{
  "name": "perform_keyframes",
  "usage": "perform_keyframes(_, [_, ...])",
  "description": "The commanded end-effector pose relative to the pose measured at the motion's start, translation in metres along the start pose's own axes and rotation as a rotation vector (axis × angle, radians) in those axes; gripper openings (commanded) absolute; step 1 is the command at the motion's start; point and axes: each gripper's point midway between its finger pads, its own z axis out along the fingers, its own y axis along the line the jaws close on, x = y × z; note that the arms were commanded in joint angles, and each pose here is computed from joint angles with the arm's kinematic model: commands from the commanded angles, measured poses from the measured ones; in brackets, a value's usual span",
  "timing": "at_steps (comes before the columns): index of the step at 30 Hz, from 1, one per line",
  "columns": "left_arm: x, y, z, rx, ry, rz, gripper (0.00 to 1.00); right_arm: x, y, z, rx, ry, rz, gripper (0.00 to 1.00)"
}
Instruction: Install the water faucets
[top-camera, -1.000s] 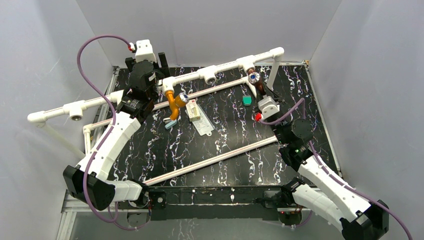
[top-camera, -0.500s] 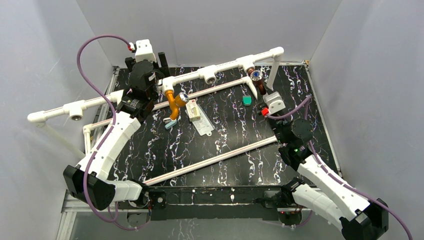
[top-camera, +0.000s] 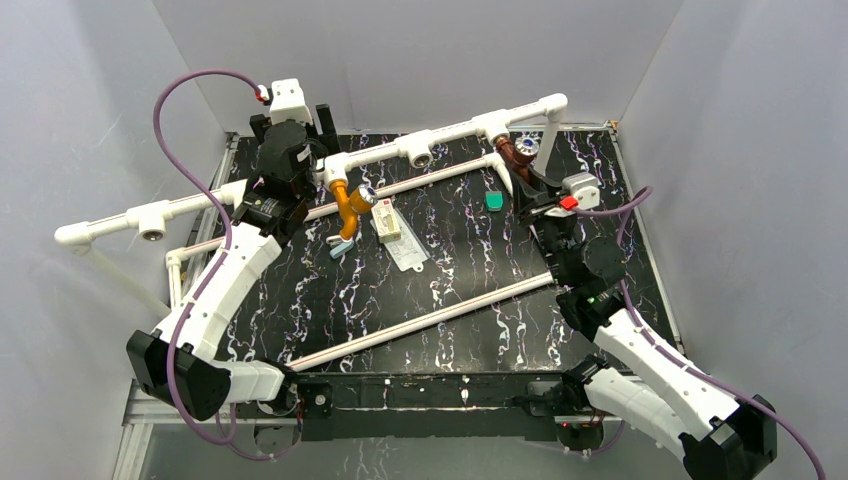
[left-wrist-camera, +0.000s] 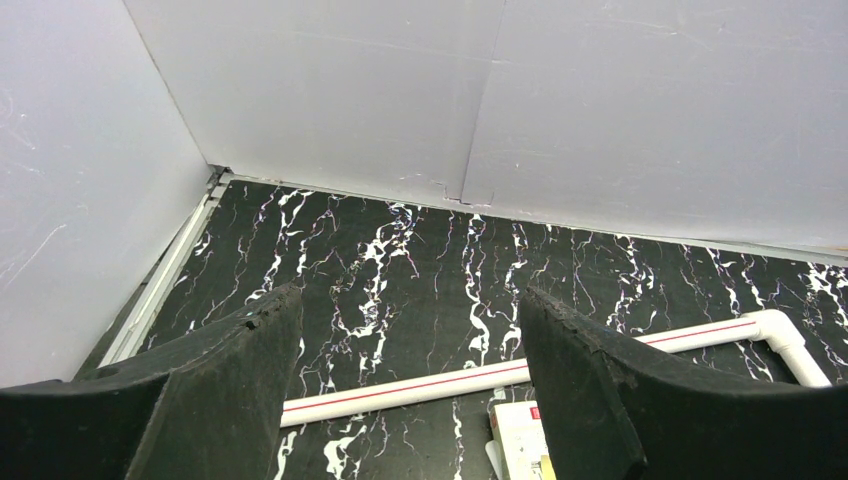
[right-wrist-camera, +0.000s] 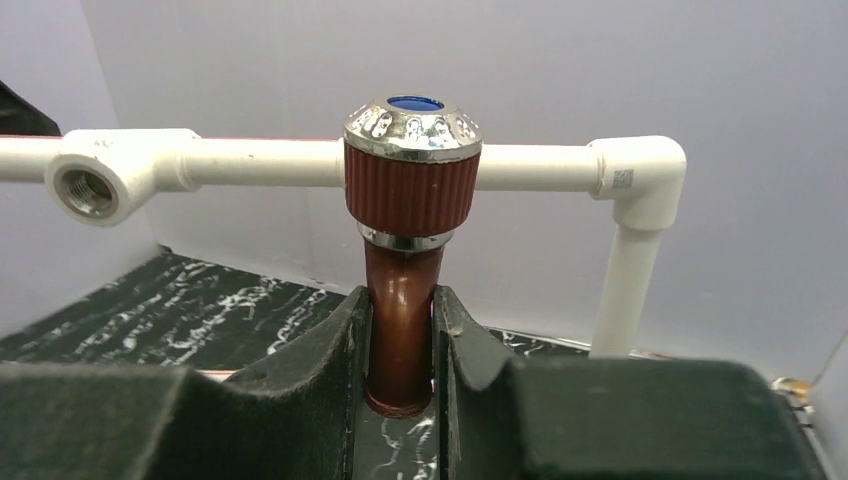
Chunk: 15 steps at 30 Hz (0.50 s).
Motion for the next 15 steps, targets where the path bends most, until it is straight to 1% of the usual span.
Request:
perform_keyframes(1, [0.1285, 0.0059, -0.0167, 0.021, 0.393, 0.24, 0.77, -0.0044, 0.0027, 0.0059, 0.04, -0.016, 0.201, 0.01])
perform_keyframes(15, [0.1308, 0.0049, -0.0164, 0.026, 0.4, 0.241, 0.77, -0.0097, 0.0112, 0.0083, 0.11, 0.021, 0.62, 0.01])
